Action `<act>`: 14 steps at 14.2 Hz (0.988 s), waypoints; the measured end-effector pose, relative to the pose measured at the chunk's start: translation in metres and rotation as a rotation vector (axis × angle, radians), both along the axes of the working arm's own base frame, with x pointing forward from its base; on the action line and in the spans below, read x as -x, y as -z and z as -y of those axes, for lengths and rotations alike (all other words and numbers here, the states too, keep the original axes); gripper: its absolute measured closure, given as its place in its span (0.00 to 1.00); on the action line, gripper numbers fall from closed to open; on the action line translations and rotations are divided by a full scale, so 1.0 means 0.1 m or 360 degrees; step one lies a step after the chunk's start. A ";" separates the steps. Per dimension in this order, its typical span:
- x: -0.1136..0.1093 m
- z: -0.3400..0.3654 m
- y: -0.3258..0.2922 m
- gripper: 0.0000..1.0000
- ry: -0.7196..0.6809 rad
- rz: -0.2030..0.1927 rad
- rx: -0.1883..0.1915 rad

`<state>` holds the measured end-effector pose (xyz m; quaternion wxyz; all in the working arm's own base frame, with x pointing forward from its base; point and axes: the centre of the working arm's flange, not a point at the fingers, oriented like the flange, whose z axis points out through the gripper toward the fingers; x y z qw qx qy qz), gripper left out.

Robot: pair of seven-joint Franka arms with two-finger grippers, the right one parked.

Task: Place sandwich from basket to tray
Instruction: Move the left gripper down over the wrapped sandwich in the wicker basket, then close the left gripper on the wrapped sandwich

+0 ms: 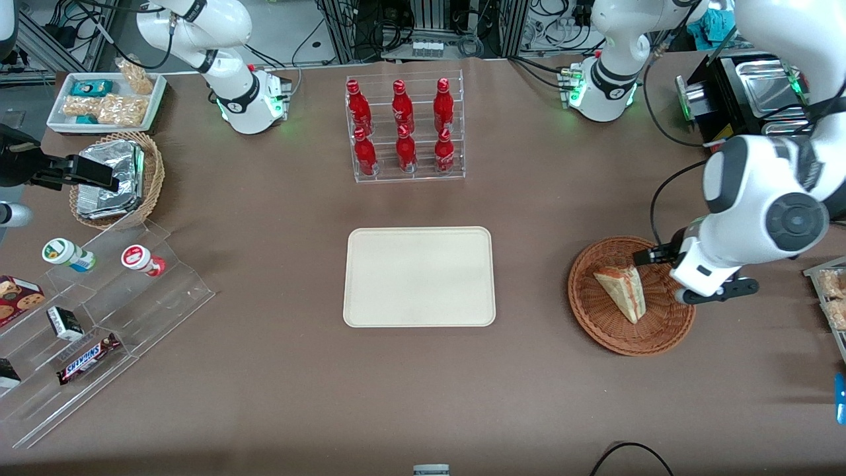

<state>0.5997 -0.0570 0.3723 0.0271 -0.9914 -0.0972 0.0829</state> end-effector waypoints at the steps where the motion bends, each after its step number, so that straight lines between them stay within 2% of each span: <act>1: 0.02 0.01 0.12 0.00 -0.0060 0.0048 0.0000; 5: 0.21 0.06 0.67 0.00 -0.0304 0.0227 0.0025; 7: 0.30 0.08 0.86 0.00 -0.0475 0.0273 0.0032; 9: 0.33 0.08 0.95 0.00 -0.0556 0.0274 0.0031; 13: 0.37 0.08 1.11 0.00 -0.0599 0.0230 0.0023; 14: 0.37 0.08 1.17 0.05 -0.0611 0.0223 0.0026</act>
